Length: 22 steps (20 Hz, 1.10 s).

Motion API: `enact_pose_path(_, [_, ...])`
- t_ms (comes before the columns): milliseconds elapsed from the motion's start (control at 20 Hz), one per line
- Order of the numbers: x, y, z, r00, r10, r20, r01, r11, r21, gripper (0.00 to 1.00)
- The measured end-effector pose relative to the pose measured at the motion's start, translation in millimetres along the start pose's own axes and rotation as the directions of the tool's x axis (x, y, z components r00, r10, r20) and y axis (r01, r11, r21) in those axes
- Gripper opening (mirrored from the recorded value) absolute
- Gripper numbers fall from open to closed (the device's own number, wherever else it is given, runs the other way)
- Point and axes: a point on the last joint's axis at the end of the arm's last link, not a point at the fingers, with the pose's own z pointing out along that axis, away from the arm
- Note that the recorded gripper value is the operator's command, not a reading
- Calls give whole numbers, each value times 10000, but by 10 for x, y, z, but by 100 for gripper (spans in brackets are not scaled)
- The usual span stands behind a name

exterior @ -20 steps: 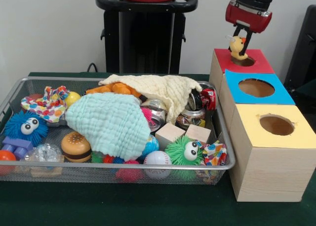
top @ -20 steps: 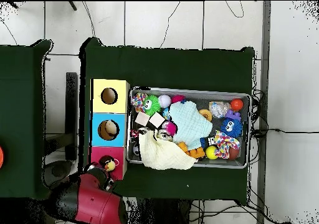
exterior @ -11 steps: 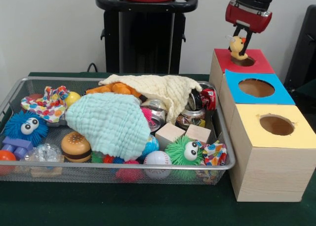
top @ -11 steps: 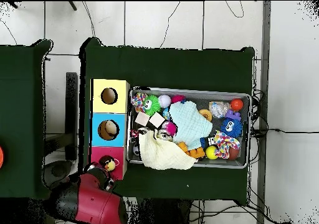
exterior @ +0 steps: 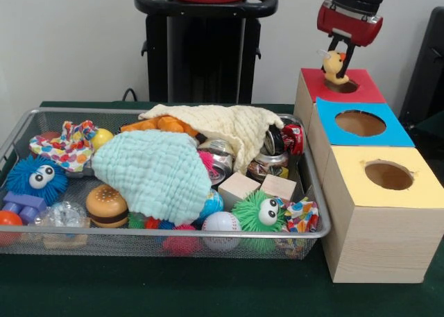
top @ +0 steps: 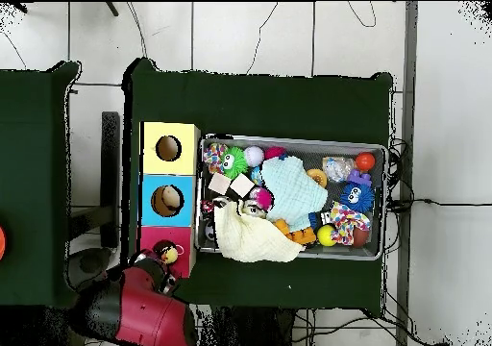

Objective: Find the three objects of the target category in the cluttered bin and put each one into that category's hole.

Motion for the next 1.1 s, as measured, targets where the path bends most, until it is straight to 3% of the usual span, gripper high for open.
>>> enact_pose_path(700, [-10,11,-8,10000,96,-8,-96,9999,-38,0])
enact_pose_path(750, [-9,13,-8,10000,97,-11,-97,9999,-41,100])
enact_pose_path(1100, [-9,13,-8,10000,99,-11,-99,9999,-42,100])
